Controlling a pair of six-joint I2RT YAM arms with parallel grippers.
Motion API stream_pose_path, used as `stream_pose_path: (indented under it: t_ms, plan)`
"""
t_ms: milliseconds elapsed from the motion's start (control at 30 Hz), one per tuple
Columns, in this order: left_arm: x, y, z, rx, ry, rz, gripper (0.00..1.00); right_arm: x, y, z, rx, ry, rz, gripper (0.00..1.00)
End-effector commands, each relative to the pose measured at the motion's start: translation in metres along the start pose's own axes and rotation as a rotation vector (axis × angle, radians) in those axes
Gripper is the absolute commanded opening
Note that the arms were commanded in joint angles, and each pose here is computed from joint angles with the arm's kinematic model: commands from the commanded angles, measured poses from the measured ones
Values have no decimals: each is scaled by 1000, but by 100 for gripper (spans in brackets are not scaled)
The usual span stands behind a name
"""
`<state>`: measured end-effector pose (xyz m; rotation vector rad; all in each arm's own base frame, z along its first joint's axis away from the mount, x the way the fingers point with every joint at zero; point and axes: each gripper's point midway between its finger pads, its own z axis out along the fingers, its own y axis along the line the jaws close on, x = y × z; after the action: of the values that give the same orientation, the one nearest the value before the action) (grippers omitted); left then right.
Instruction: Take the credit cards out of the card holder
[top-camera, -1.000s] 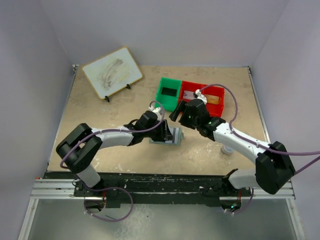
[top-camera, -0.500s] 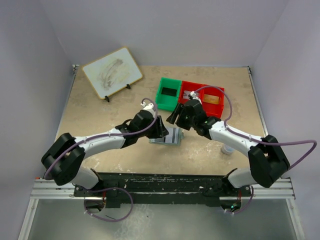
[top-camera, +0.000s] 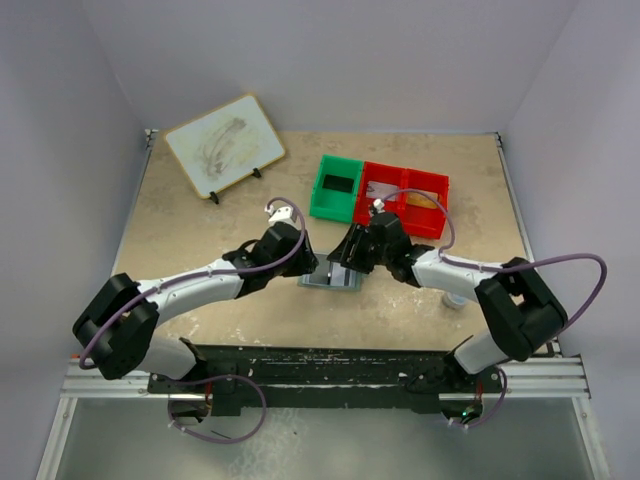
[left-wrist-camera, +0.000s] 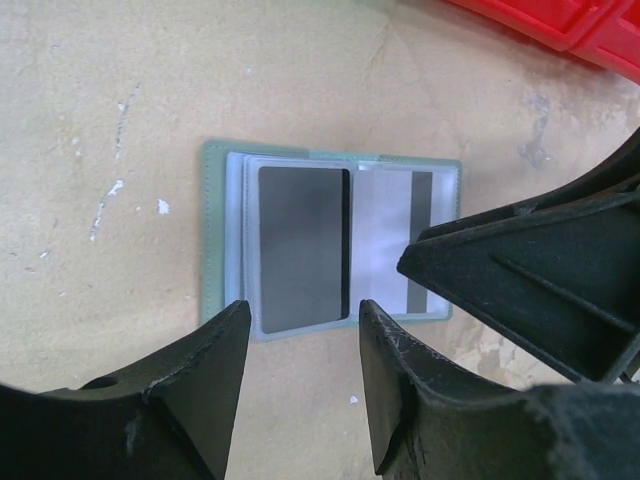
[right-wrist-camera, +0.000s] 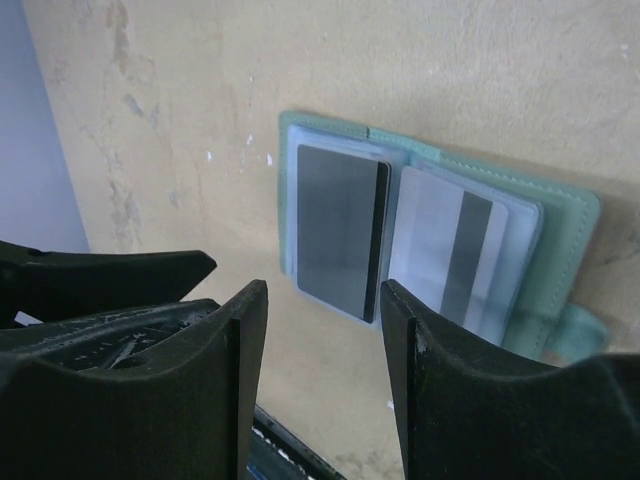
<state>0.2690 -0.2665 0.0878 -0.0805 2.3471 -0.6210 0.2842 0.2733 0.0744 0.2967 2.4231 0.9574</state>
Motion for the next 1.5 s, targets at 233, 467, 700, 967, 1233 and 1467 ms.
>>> stream_pose_path:
  t_ms: [233,467,700,967,1233,1467]
  plan:
    - [-19,1,8,2,-36,-21,42,4,22,11,-152,43,7,45]
    - [-7,-18,26,69,59,-1,36,12,-3,23,-81,66,41,43]
    - [1,-19,30,70,103,6,33,27,-14,26,-108,124,64,40]
    - [-4,-27,31,101,98,31,27,21,-24,31,-33,116,46,38]
    - [8,-7,39,28,114,48,23,25,-31,34,-20,124,68,34]
    - [21,4,44,8,146,62,23,30,-33,37,-32,144,82,32]
